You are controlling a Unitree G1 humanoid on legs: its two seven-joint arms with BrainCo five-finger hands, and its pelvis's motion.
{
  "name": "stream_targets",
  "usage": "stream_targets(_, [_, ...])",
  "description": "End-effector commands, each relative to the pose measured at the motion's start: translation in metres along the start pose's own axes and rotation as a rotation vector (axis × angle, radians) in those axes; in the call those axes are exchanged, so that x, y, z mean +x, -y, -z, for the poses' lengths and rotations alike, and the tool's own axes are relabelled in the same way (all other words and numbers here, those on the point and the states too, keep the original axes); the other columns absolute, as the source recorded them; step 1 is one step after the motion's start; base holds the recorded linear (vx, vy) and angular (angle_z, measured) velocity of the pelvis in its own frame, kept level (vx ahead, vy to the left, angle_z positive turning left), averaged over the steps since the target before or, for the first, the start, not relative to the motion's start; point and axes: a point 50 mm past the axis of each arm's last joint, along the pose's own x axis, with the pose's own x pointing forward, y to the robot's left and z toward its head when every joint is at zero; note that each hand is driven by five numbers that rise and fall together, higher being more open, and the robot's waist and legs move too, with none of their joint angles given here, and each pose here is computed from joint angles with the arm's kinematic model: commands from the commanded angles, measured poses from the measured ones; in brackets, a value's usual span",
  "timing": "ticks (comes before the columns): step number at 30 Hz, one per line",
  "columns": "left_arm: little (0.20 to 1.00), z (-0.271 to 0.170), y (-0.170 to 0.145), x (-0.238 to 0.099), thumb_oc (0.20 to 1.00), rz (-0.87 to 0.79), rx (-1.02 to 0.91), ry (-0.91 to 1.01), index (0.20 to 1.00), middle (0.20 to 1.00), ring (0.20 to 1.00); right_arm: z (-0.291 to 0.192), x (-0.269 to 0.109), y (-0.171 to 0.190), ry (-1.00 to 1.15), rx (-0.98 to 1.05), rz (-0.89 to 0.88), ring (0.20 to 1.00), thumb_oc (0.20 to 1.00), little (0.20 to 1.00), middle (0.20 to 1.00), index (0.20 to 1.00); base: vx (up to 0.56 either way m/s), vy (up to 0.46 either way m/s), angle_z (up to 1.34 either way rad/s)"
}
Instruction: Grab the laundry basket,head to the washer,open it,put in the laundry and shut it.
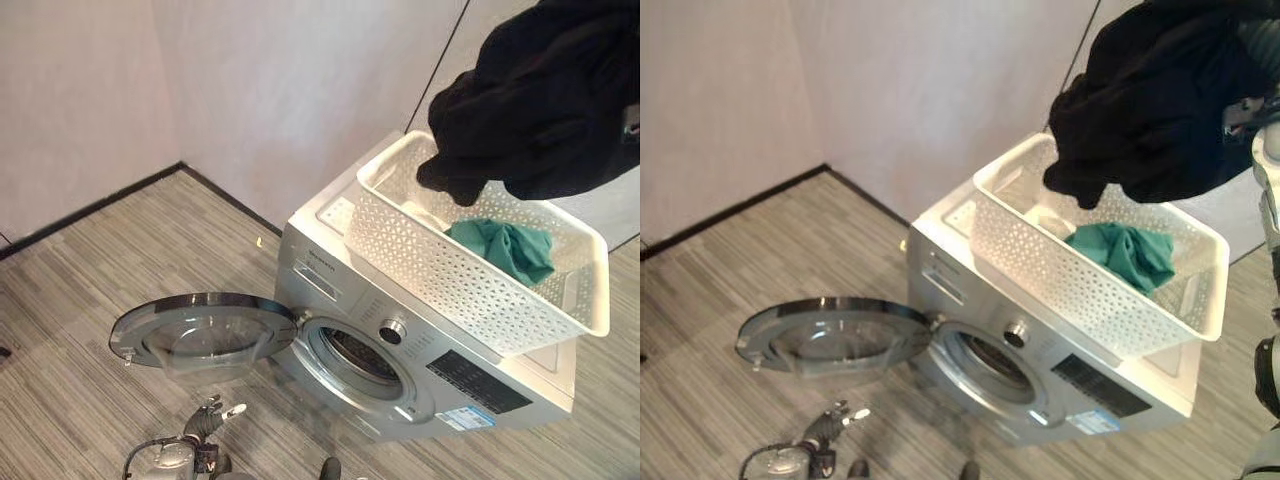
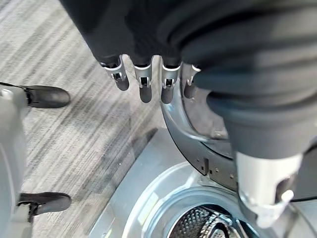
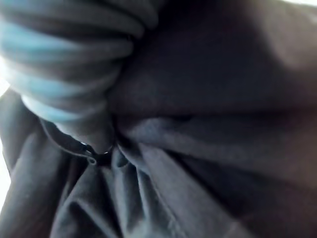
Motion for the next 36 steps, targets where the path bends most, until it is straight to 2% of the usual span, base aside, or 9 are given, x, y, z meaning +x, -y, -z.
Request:
stream_targets(1, [1.0, -0.003, -0.003, 0.0, 1.0, -0.001, 0.075, 0.013, 1.0, 1.0, 1.0, -0.04, 0.018, 0.033, 0.144, 0.054, 0.186, 0.2, 0.2, 0.2, 0.2, 0.2, 0.01, 0.036, 0.0])
stream_targets(18, [1.0, -0.005, 0.01, 0.004, 1.0, -0.002, 0.082, 0.025, 1.0, 1.0, 1.0, -0.071, -0.017, 0.054, 0.399, 0.109, 0.324, 0.2, 0.2, 0.2, 0.2, 0.2, -0.02, 0.049, -0.06])
stream_targets(27, [1.0, -0.015, 0.019, 0.006, 1.0, 0.046, 0.144, 0.064, 1.0, 1.0, 1.0, -0.081, -0.02, 0.064, 0.44, 0.078, 0.34, 0.2, 0.2, 0.2, 0.2, 0.2, -0.1, 0.156, -0.17])
stream_targets(31, [1.0, -0.017, 0.018, 0.006, 1.0, 0.053, 0.166, 0.066, 1.0, 1.0, 1.0, -0.088, -0.015, 0.049, 0.439, 0.061, 0.277, 0.2, 0.2, 0.2, 0.2, 0.2, -0.22, 0.154, -0.46])
stream_targets(36, [1.0, -0.004, 0.001, 0.003, 1.0, -0.024, 0.109, 0.014, 1.0, 1.0, 1.0, -0.101, -0.025, 0.002, 0.496, 0.139, 0.181, 0.2, 0.2, 0.2, 0.2, 0.2, -0.27, 0.119, -0.66])
